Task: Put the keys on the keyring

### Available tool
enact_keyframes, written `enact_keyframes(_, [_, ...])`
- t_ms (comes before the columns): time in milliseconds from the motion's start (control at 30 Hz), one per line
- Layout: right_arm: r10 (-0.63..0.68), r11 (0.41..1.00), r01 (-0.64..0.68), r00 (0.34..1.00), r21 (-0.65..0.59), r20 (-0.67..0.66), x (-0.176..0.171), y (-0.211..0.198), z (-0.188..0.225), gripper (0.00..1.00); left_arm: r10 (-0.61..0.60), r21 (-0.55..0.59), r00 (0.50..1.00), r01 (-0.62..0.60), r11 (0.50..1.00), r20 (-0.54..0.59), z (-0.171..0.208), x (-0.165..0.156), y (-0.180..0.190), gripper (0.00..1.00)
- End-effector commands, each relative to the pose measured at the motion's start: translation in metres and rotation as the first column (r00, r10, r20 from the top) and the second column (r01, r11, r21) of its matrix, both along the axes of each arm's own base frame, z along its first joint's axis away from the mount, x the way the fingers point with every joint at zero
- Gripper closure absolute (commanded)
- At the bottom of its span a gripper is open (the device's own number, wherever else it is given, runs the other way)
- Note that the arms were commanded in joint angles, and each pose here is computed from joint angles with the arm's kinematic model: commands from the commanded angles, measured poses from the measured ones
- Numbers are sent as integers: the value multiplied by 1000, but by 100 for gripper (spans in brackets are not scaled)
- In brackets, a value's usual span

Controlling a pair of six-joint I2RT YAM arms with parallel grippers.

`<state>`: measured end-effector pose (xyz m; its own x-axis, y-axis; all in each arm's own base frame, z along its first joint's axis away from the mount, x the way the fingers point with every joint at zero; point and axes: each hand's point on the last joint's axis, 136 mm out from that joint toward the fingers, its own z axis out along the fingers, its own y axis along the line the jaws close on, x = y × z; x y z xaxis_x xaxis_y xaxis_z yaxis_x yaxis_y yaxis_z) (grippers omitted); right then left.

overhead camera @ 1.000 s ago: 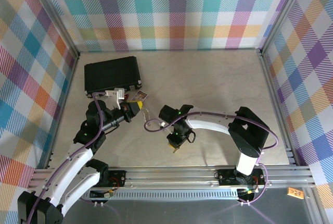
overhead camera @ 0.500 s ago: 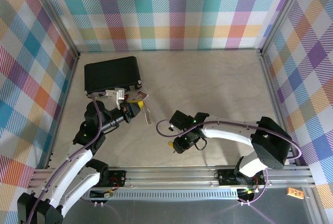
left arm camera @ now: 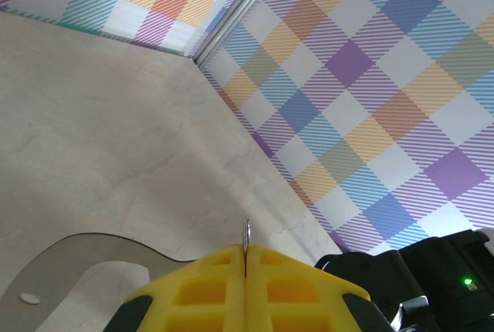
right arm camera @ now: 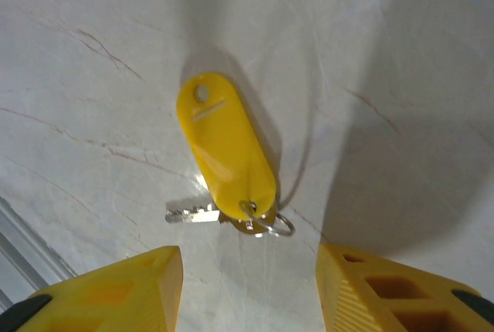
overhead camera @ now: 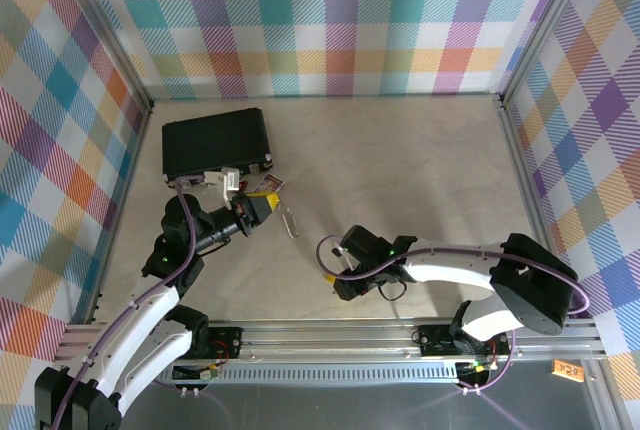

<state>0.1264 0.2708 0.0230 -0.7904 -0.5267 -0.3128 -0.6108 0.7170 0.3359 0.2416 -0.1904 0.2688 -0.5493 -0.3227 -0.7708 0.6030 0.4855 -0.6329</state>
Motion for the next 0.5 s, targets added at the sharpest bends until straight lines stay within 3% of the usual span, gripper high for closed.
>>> enact_keyframes(0, [-4,997,2,999,80,33,6,11,6,52,-17,-43,998,19,999,55,15,0,0,100])
enact_keyframes(200, [-41,994,36,998,107,41,12,4,3,54,-20,-46,998,22,999,52,14,0,-1,100])
enact_keyframes(467, [24,988,-28,999,155,28,8,18,11,56,-21,-48,998,23,999,55,13,-1,-1,100])
